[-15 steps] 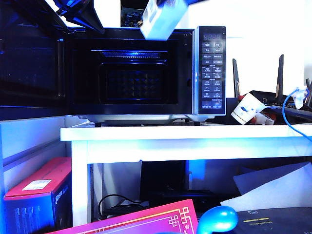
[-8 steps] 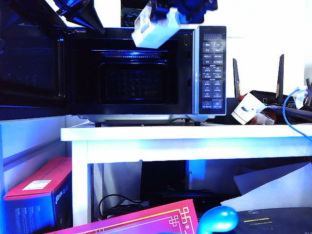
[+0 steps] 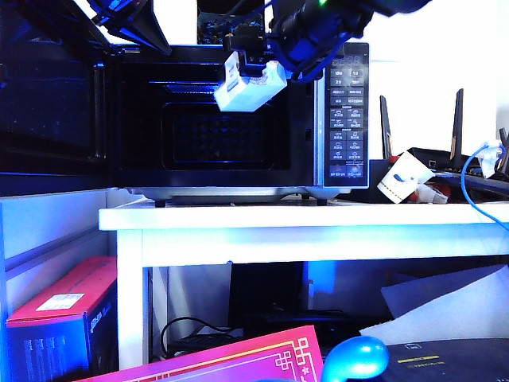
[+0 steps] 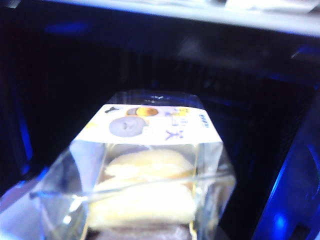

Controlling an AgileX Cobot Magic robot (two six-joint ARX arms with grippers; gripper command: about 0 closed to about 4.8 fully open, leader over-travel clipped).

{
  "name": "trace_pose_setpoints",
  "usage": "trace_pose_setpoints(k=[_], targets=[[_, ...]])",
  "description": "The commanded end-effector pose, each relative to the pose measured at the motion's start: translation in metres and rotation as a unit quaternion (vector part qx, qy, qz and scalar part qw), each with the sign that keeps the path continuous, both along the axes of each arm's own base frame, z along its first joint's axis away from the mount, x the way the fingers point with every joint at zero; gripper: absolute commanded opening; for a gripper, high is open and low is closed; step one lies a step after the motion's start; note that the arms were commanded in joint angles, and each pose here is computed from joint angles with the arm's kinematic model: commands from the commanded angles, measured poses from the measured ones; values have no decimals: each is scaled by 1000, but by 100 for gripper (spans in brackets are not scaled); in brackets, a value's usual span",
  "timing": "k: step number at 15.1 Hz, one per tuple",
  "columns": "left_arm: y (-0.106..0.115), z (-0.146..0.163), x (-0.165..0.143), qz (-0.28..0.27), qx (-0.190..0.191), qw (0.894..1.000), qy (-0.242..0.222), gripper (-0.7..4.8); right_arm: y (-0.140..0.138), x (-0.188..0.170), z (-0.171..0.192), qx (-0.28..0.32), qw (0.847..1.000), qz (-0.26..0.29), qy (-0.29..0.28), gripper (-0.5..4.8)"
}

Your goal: Open the microwave door, place the box of snacks from the top of the microwave inside, then close the microwave door.

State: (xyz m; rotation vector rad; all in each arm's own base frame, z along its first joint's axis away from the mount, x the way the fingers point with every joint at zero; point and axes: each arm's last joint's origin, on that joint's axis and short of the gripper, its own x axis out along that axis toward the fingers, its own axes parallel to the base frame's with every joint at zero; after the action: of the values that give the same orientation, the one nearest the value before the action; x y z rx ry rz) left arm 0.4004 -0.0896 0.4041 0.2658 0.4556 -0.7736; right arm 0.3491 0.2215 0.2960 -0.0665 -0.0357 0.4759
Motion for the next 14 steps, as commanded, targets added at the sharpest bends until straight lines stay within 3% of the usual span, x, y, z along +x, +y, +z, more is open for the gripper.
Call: trace_pose_setpoints(k=[1,5,14], targets=[[0,-7,0,4,-3,999,33,-6,5,7,-4,19,999,-1,-35,283],[0,-7,0,4,-3,999,33,-6,11,17,-27,18,999,-4,-32,283],[0,-7,0,2,-4,999,34,-6,21,33,-40,32,998,-12,-60,283]])
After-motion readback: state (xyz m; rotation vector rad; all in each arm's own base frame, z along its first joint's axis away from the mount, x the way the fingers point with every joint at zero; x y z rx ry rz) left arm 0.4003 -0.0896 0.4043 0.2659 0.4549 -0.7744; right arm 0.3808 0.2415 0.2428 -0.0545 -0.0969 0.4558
